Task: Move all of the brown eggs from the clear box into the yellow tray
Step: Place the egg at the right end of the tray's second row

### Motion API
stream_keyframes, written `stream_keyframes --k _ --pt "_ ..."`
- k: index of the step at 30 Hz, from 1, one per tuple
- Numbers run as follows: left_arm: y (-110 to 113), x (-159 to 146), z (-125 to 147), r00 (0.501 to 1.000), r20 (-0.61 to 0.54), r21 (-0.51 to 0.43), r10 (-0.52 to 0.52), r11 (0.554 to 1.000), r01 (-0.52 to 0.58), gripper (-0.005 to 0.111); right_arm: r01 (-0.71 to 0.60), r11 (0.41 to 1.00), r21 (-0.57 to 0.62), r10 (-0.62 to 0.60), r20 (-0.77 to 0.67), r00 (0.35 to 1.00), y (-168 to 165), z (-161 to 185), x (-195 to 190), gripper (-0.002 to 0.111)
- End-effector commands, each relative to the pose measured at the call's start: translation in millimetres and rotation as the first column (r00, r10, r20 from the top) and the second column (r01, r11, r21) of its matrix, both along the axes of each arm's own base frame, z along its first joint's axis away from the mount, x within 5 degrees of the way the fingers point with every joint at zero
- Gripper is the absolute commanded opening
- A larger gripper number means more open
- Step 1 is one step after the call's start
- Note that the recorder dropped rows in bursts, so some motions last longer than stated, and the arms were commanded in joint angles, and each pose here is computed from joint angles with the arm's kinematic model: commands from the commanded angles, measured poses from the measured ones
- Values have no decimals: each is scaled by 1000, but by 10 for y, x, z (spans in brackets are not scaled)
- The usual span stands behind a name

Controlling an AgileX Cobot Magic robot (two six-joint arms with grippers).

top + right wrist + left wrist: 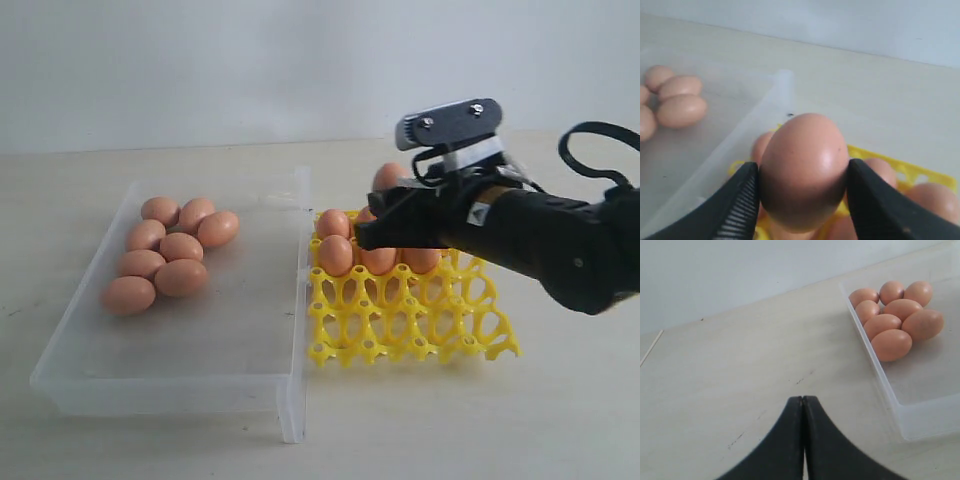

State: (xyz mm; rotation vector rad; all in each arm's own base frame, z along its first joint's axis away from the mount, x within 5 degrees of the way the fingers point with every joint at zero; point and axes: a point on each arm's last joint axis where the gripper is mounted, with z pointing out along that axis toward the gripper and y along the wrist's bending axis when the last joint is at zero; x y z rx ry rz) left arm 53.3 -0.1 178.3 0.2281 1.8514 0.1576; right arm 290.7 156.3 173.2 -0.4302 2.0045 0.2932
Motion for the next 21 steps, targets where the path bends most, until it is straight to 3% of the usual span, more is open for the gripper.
stream_keyframes --k 1,11,21 --pt "-1 -2 24 1000 18 -6 0 1000 1 0 68 997 -26 -66 57 996 -316 -62 -6 0" --pt "-1 -2 24 1000 18 -6 0 1000 1 0 157 985 -75 -153 55 987 -667 -247 104 0" --pt "-1 -2 24 1000 18 -6 0 1000 1 0 173 981 -85 -173 16 985 -691 -530 151 0"
